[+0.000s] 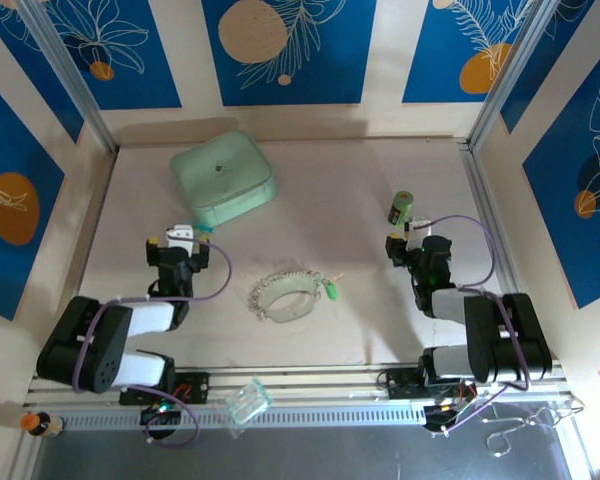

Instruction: Put the keys on the keyring

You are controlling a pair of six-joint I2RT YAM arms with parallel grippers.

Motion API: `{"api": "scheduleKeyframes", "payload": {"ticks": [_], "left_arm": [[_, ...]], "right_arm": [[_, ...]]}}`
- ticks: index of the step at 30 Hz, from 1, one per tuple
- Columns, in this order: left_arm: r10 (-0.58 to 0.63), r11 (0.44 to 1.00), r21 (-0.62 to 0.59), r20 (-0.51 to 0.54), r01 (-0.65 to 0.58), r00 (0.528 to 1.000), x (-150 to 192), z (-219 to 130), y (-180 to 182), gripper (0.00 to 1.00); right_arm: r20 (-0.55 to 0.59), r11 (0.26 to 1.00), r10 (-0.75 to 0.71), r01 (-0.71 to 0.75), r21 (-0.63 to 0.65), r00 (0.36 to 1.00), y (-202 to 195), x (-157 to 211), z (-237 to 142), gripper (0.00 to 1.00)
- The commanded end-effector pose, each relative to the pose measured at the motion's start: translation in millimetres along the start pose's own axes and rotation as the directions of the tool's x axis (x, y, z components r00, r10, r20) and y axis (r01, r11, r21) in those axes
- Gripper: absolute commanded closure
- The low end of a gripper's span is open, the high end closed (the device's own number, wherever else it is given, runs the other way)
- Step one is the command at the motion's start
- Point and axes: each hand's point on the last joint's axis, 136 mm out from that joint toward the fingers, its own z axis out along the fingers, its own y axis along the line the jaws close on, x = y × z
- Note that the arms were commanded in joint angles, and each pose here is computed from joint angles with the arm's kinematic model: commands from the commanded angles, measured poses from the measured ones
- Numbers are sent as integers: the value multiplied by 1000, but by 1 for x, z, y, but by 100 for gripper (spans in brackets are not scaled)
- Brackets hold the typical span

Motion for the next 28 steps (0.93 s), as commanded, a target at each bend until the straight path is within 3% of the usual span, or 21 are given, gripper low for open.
{"api": "scheduleKeyframes", "payload": {"ticks": [1, 3, 5, 7, 9, 24, 26, 27, 28], "left_arm": [[-90, 996, 38, 171, 85, 981, -31, 3, 3, 0], [-91, 995, 50, 197, 83, 976, -26, 7, 1, 0], [-65, 991, 129, 152, 45, 986, -16, 9, -16, 0], [-48, 996, 83, 149, 36, 988, -18, 22, -13, 0], [-55, 995, 85, 61, 50, 997, -13, 29, -13, 0], [-68, 988, 140, -1, 67, 998, -10, 43, -17, 0], [-75, 986, 149, -1, 74, 997, -11, 43, -17, 0], [-76, 986, 152, 4, 75, 997, -11, 43, -17, 0], [-74, 986, 152, 9, 72, 997, -12, 42, -17, 0]], "right_arm": [[129, 998, -10, 19, -63, 992, 4, -22, 10, 57], [131, 998, 4, 4, -58, 991, 2, -22, 13, 57], [66, 997, 20, -16, -69, 998, 1, -20, 18, 56], [49, 996, 22, -18, -86, 999, 2, -21, 25, 55], [3, 997, 35, -35, -73, 999, -2, -20, 30, 55], [2, 997, 63, -62, -54, 998, -9, -21, 31, 50], [0, 997, 62, -62, -54, 998, -9, -20, 30, 43], [1, 997, 63, -63, -53, 998, -9, -20, 30, 25], [4, 997, 63, -63, -48, 998, -9, -21, 31, 0]]}}
